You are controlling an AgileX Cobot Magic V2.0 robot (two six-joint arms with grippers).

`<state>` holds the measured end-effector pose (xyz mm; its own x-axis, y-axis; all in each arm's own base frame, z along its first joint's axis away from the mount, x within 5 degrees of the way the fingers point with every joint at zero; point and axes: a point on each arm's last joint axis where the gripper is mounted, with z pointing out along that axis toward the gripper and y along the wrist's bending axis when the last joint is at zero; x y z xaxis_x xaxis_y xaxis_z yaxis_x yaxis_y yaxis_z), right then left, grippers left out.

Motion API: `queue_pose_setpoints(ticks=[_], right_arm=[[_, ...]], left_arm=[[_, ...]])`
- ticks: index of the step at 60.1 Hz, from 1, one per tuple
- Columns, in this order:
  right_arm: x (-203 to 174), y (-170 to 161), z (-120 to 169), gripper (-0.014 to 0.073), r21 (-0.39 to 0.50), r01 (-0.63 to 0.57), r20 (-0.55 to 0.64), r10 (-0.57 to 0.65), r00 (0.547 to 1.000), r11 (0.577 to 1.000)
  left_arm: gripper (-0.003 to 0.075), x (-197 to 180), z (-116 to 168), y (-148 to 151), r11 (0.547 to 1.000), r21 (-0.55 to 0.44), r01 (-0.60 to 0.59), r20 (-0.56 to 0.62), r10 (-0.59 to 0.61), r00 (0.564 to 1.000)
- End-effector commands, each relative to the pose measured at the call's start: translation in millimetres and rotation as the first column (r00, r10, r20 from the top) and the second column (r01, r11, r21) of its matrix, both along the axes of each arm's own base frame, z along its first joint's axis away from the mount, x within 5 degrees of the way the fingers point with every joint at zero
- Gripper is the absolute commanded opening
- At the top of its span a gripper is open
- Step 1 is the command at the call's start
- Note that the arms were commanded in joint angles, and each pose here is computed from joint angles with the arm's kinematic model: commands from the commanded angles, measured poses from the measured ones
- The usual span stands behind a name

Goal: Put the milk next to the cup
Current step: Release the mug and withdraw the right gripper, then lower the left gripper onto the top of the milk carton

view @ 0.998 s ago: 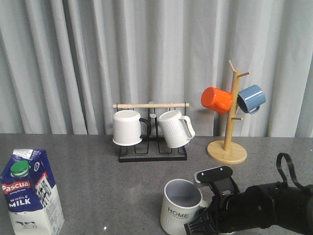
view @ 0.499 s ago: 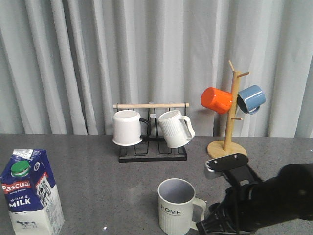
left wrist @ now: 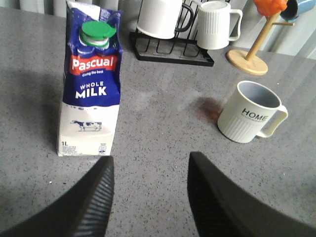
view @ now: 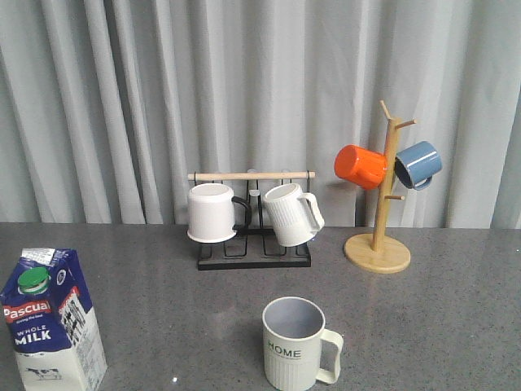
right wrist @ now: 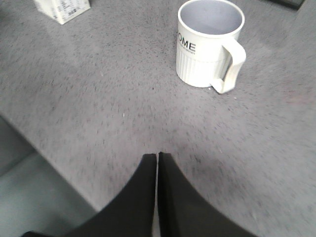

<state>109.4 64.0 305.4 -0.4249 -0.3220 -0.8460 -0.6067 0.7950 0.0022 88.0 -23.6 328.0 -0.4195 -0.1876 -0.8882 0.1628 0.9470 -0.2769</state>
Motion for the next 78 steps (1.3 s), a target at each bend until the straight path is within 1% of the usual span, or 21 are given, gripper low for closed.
queue_pose_setpoints(ticks=[1,7,11,15,20,26,34,43,48,53,60,68,78], right_arm=[[-22,-11,3,-0.0009,0.013,0.023,0.131,-0.024,0.991,1.000],[-43,-23,-11,-0.0009,0.005,0.064,0.171,-0.064,0.983,0.998],[-51,-30,-19,-0.0009,0.019,0.110,0.157,-0.111,0.981,0.994],[-56,-34,-27,-0.0009,0.006,0.149,0.126,-0.148,0.981,0.989],[-56,-37,-28,-0.0008,0.009,0.188,0.121,-0.188,0.975,0.982],[-55,-39,-28,-0.0008,-0.002,0.204,0.127,-0.202,0.971,0.979],[-54,-40,-27,-0.0008,-0.015,0.208,0.137,-0.204,0.969,0.978],[-54,-40,-27,-0.0008,-0.015,0.208,0.137,-0.204,0.969,0.978],[-54,-40,-27,-0.0008,-0.015,0.208,0.137,-0.204,0.969,0.978],[-54,-40,-27,-0.0008,-0.015,0.208,0.137,-0.204,0.969,0.978],[-54,-40,-27,-0.0008,-0.015,0.208,0.137,-0.204,0.969,0.978],[-54,-40,-27,-0.0008,-0.015,0.208,0.137,-0.204,0.969,0.978],[-54,-40,-27,-0.0008,-0.015,0.208,0.137,-0.204,0.969,0.978]], left_arm=[[0.0338,2,13,1,0.999,-0.029,-0.018,0.060,0.020,0.998],[0.0365,6,14,0,0.999,-0.031,-0.016,0.045,0.017,0.999],[0.0400,11,17,-1,1.000,-0.027,-0.001,0.008,0.001,1.000],[0.0447,17,23,-2,0.999,-0.023,0.022,-0.040,-0.023,0.999],[0.0507,27,34,-4,0.999,-0.018,0.049,-0.092,-0.051,0.995],[0.0546,41,53,-5,0.997,0.015,0.082,-0.141,-0.079,0.987],[0.0550,61,90,-1,0.992,0.096,0.087,-0.139,-0.073,0.988],[0.0543,82,134,3,0.989,0.130,0.064,-0.130,-0.047,0.990],[0.0540,98,147,7,0.985,0.166,0.039,-0.170,-0.011,0.985],[0.0538,111,153,11,0.982,0.190,0.019,-0.222,0.024,0.975],[0.0538,132,148,12,0.981,0.191,0.033,-0.322,0.031,0.946],[0.0538,154,137,13,0.982,0.184,0.035,-0.360,0.034,0.932],[0.0538,172,127,12,0.985,0.168,0.037,-0.382,0.030,0.923]])
